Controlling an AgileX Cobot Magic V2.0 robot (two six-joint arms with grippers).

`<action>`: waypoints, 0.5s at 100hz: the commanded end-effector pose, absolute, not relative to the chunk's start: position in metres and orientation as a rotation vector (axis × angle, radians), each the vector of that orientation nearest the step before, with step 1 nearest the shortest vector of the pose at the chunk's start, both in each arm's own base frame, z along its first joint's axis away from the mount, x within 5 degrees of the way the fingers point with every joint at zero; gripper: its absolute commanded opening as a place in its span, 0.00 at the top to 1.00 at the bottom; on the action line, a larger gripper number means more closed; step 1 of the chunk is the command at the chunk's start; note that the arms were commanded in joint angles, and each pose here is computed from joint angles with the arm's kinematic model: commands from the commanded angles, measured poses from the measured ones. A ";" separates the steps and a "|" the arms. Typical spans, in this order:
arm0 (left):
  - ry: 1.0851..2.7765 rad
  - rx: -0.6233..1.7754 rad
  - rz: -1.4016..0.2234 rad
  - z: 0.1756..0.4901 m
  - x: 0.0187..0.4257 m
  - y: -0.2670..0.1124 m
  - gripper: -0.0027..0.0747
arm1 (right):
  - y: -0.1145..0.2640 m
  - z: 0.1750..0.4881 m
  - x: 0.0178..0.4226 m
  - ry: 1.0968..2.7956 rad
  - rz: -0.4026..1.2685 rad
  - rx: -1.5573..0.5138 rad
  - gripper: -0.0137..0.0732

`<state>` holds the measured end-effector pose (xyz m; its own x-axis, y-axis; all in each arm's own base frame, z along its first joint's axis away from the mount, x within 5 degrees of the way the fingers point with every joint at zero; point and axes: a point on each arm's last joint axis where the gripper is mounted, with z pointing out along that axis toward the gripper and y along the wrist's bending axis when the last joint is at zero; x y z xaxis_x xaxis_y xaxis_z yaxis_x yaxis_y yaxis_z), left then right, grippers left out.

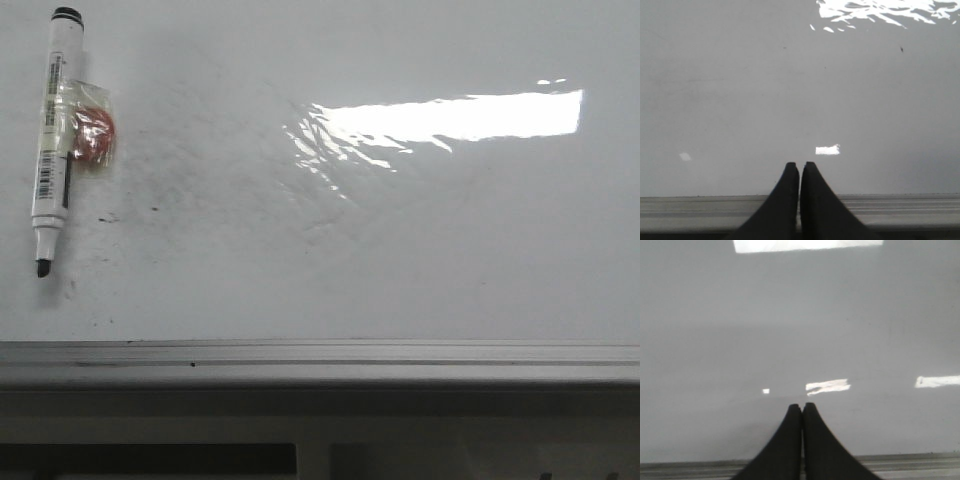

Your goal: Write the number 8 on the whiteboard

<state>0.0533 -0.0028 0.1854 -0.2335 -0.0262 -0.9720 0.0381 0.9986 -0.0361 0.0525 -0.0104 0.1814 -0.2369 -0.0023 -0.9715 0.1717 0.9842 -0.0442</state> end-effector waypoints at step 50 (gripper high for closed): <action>1.770 0.008 -0.063 0.178 0.054 -0.003 0.99 | -0.011 0.180 0.052 1.774 -0.184 0.119 0.92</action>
<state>0.0533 -0.0028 0.1854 -0.2335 -0.0262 -0.9720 0.0381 0.9986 -0.0361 0.0525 -0.0104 0.1814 -0.2369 -0.0023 -0.9715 0.1717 0.9842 -0.0442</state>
